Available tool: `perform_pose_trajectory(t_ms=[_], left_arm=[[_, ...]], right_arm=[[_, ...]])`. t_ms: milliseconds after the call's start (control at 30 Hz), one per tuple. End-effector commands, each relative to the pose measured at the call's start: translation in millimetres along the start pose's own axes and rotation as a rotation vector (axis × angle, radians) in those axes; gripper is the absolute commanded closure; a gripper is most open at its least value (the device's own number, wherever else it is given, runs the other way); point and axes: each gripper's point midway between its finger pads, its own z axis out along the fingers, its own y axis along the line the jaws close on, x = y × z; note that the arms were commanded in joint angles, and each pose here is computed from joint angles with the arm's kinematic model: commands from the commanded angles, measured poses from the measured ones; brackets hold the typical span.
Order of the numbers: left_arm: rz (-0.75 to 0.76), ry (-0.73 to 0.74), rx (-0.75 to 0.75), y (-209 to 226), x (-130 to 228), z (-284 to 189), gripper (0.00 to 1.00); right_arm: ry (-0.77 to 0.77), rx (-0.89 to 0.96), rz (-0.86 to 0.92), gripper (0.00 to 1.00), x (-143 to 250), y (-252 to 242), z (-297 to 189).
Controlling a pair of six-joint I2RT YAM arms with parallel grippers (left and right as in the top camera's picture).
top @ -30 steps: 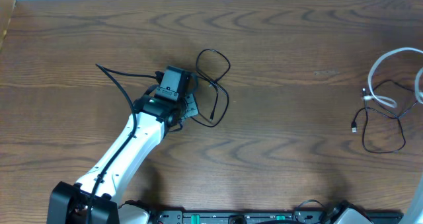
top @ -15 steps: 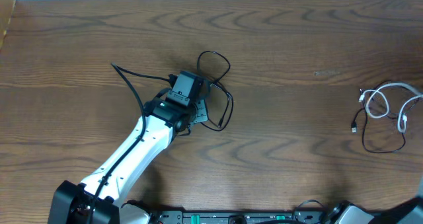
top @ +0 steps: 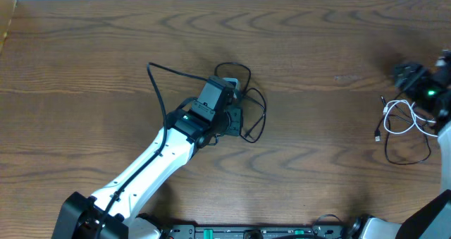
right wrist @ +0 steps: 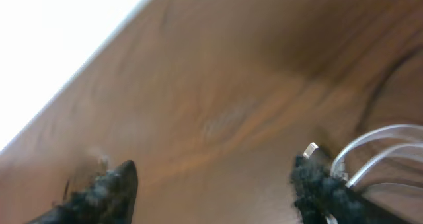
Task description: Untangle cables
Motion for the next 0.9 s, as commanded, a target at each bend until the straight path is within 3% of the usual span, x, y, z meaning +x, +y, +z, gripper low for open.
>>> perform_pose_trajectory(t_ms=[0,167,400,567,867], left_arm=[[0.142,-0.042,0.054,-14.6,-7.5,-15.8,0.93],[0.174,-0.182,0.111,-32.1,-26.8,-61.0,0.93],[0.194,-0.382,0.261,-63.5,-39.2,-140.2,0.92],[0.186,-0.405,0.316,-72.3,-37.3,-155.7,0.93],[0.167,-0.368,0.417,-87.6,-30.8,-160.1,0.93]], right_arm=[[0.131,-0.072,-0.142,0.20,35.7,31.4,10.3],[0.328,-0.134,-0.323,0.15,96.7,66.3,16.8],[0.510,-0.435,-0.669,0.05,183.7,154.5,11.0],[0.531,-0.524,-0.774,0.05,212.9,187.2,7.7],[0.462,-0.637,-0.844,0.17,228.4,235.0,6.6]])
